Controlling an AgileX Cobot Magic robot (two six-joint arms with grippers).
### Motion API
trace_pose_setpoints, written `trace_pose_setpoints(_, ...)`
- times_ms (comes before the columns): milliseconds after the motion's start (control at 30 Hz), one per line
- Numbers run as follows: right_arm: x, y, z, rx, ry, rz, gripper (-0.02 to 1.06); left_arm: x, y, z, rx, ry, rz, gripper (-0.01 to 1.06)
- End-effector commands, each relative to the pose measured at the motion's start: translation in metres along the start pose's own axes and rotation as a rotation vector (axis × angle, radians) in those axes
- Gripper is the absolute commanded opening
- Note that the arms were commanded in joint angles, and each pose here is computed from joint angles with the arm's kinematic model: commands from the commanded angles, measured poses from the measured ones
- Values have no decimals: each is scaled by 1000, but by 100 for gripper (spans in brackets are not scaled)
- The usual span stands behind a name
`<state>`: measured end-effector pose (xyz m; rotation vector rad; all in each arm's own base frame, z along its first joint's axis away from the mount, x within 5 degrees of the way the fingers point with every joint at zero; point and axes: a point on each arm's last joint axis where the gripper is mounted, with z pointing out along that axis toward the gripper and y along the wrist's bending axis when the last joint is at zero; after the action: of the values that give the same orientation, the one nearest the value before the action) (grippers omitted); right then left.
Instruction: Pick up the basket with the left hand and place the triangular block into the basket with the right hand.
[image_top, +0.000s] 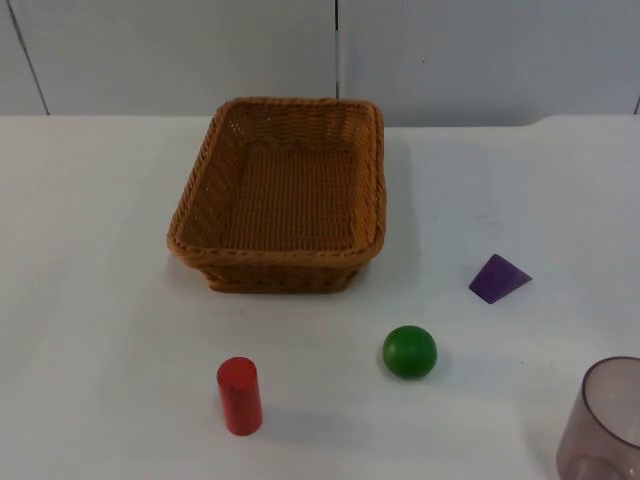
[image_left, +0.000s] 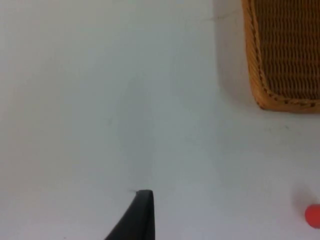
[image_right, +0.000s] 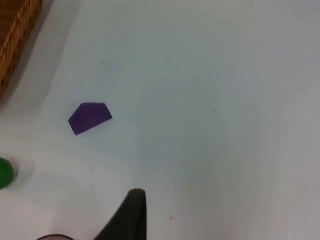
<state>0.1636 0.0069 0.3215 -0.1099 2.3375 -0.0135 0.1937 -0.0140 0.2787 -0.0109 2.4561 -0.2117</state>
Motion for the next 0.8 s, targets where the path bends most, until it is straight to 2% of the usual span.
trace_pose_setpoints(0, -3, -1, 5, 5, 6, 4, 105, -7, 0, 16, 24, 19, -3, 105)
trace_pose_setpoints(67, -4, -1, 14, 3, 32, 4, 105, -18, -2, 43, 80, 89, 32, 105)
trace_pose_setpoints(167, -4, -1, 17, 3, 39, 4, 105, -30, -1, 69, 108, 142, 50, 105)
trace_pose_setpoints(367, -5, -1, 18, 3, 39, 4, 105, -74, 4, 123, 118, 172, 106, 105)
trace_pose_setpoints(533, -5, -1, 18, 1, 37, 6, 105, -103, 3, 169, 154, 219, 110, 105)
trace_pose_setpoints(633, -5, -1, 18, 0, 37, 4, 105, -113, -3, 205, 168, 239, 127, 105)
trace_pose_setpoints(767, -5, -1, 18, 0, 37, 4, 105, -112, -12, 242, 191, 281, 136, 105)
